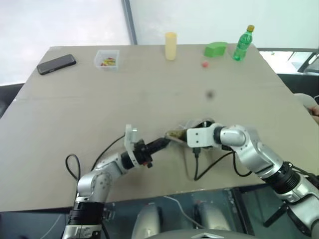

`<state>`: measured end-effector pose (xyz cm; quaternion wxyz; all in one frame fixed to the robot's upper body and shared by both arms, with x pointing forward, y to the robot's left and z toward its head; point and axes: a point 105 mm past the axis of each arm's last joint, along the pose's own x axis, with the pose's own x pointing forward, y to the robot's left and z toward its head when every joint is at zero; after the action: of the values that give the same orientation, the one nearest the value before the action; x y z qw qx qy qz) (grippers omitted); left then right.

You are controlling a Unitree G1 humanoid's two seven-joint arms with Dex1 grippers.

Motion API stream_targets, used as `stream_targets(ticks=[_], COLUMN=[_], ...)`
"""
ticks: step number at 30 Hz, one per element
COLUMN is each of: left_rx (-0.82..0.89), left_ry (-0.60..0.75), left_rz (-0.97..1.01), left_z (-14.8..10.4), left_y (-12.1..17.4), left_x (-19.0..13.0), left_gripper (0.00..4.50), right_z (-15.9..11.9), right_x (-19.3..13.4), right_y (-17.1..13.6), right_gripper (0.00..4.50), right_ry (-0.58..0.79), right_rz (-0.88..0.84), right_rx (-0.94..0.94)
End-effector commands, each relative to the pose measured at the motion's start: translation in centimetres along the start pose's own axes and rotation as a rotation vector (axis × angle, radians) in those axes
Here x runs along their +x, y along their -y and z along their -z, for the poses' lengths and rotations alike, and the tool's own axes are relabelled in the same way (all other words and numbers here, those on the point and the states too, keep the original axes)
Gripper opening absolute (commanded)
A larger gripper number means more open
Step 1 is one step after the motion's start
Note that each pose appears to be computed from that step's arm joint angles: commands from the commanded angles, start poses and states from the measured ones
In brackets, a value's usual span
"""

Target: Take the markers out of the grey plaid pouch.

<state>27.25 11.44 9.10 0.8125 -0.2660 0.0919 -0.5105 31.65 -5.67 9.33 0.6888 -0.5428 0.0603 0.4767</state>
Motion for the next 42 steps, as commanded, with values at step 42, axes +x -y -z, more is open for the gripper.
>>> stream_targets(ticks=[42], left_rx=[0.327], left_ry=[0.078], left_rz=[-0.152], left_z=[-3.5], left_y=[-2.0], left_x=[0.6], left_gripper=[0.00], right_z=[-2.7], right_x=[-15.0], right_y=[10.7], right_gripper=[0.12], right_ry=[0.695], right_rz=[0.489], right_rx=[0.783])
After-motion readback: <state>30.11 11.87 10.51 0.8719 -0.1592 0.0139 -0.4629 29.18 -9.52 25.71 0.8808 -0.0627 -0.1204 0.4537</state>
